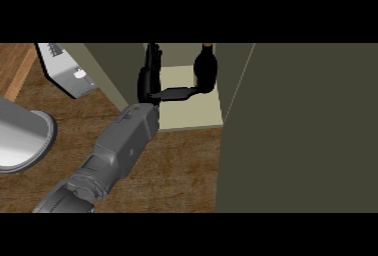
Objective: Pick up the wine, place it into the cabinet and close the cabinet
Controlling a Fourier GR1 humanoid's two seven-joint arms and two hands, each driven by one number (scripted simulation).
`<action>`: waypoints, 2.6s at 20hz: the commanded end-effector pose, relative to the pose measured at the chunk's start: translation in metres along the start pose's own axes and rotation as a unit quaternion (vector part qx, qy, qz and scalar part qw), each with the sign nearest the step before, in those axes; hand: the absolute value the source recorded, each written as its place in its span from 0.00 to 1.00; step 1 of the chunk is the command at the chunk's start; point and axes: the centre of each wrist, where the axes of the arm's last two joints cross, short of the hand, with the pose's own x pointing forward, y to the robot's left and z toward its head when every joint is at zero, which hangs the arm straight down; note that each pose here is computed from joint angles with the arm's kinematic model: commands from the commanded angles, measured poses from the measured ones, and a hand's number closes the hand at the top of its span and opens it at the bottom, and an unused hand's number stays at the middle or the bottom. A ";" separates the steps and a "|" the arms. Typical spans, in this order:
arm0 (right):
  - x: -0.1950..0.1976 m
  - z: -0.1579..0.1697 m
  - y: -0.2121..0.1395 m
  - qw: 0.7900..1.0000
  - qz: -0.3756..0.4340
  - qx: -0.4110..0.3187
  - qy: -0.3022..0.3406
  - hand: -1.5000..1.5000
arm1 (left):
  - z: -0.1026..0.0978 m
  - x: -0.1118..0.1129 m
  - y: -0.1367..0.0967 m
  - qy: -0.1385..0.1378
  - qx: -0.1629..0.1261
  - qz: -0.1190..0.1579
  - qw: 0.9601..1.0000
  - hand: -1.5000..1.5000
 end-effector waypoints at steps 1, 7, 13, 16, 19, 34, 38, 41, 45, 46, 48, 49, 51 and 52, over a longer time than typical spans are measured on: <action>0.002 0.000 -0.001 1.000 -0.012 -0.005 -0.007 0.00 | 0.013 -0.012 0.011 0.010 0.013 0.017 1.000 0.00; 0.005 0.001 0.004 1.000 -0.007 -0.011 -0.007 0.00 | 0.033 -0.023 0.016 0.021 0.008 0.035 0.999 0.00; 0.018 0.015 0.007 1.000 -0.001 -0.015 -0.002 0.00 | 0.051 -0.015 -0.008 0.023 -0.006 0.032 0.999 0.00; 0.021 0.007 -0.006 1.000 0.013 -0.020 -0.010 0.00 | 0.080 -0.017 -0.019 0.028 0.004 0.037 0.999 0.00; 0.013 0.010 -0.003 0.999 0.003 -0.036 -0.006 0.00 | 0.112 -0.012 -0.031 0.031 -0.012 0.037 0.999 0.00; 0.003 0.014 -0.004 0.999 0.009 -0.049 -0.008 0.00 | 0.196 0.061 -0.035 0.001 -0.010 0.060 0.998 0.00; 0.017 0.024 -0.007 0.999 0.012 -0.047 -0.005 0.00 | 0.203 0.079 -0.038 0.002 0.006 0.056 0.998 0.00; 0.014 0.021 -0.022 0.999 0.013 -0.032 -0.007 0.00 | 0.226 0.093 -0.025 -0.013 0.012 0.069 0.997 0.00; 0.007 0.024 -0.015 1.000 0.008 -0.012 0.005 0.00 | 0.239 0.105 0.010 -0.012 -0.021 0.083 0.996 0.00; 0.019 0.029 -0.012 1.000 -0.007 -0.003 0.002 0.00 | 0.229 0.111 0.003 -0.009 -0.021 0.085 0.996 0.00; 0.006 0.019 -0.011 1.000 -0.016 0.003 0.010 0.00 | 0.226 0.116 0.016 -0.015 -0.045 0.083 0.995 0.00; 0.010 0.024 -0.003 0.999 -0.021 0.021 0.017 1.00 | 0.243 0.124 0.009 0.000 -0.052 0.089 0.995 0.00; 0.015 0.027 -0.004 0.998 0.001 0.048 0.032 1.00 | 0.230 0.117 0.041 -0.003 -0.064 0.088 0.994 0.00; 0.007 0.021 -0.011 0.999 -0.003 0.039 0.036 1.00 | 0.239 0.131 0.022 0.001 -0.064 0.090 0.994 0.00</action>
